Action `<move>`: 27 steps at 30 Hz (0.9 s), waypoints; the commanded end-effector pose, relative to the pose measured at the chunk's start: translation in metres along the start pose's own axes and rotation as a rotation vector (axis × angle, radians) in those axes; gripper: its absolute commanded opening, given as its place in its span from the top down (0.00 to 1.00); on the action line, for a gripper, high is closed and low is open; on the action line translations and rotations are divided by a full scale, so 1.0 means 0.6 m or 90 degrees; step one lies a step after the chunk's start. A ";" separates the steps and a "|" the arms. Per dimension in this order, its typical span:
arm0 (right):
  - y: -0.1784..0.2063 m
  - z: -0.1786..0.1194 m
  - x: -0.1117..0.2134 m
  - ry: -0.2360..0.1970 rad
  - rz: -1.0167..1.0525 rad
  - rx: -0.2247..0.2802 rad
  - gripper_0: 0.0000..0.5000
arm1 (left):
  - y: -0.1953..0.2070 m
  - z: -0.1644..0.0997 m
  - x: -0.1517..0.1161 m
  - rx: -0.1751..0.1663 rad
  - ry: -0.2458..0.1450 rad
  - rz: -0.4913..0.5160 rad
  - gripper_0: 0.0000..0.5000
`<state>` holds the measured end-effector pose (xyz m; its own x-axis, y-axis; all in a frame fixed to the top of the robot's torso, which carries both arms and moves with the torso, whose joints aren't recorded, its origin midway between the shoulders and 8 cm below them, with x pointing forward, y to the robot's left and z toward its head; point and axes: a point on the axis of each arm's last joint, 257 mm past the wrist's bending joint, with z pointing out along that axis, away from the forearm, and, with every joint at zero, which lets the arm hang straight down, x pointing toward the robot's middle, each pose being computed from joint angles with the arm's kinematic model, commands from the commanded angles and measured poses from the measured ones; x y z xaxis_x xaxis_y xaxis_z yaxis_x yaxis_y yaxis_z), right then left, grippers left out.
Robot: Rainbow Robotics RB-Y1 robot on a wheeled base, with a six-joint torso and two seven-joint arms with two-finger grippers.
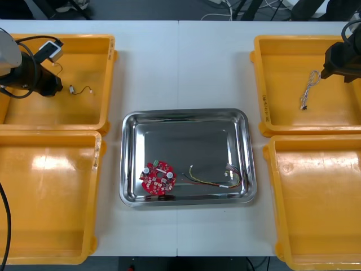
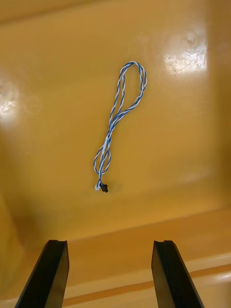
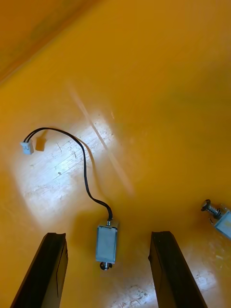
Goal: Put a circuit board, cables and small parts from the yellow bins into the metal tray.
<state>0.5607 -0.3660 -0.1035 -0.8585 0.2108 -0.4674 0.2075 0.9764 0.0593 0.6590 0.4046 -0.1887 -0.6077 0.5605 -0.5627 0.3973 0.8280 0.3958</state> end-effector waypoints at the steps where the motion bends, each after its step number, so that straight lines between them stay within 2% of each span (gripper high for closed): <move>1: 0.022 -0.025 -0.055 -0.036 0.041 -0.028 0.00 | 0.061 -0.027 0.009 -0.035 -0.011 0.035 0.00; 15: 0.018 0.016 -0.104 -0.054 0.088 -0.029 0.00 | 0.045 -0.017 0.024 -0.017 -0.015 0.027 0.00; 17: 0.016 0.028 -0.110 -0.058 0.096 -0.028 0.00 | 0.042 -0.015 0.028 -0.014 -0.015 0.028 0.07; 25: 0.001 0.076 -0.116 -0.072 0.122 -0.018 0.00 | 0.046 -0.016 0.037 -0.014 -0.013 0.036 0.10; 27: -0.005 0.092 -0.113 -0.073 0.135 -0.017 0.00 | 0.049 -0.017 0.038 -0.016 -0.011 0.040 0.18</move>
<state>0.6250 -0.3942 -0.1513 -0.7948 0.3527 -0.4938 0.3368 0.9333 0.1246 0.6557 0.4034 -0.1946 -0.6099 0.5224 -0.5960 0.3883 0.8525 0.3499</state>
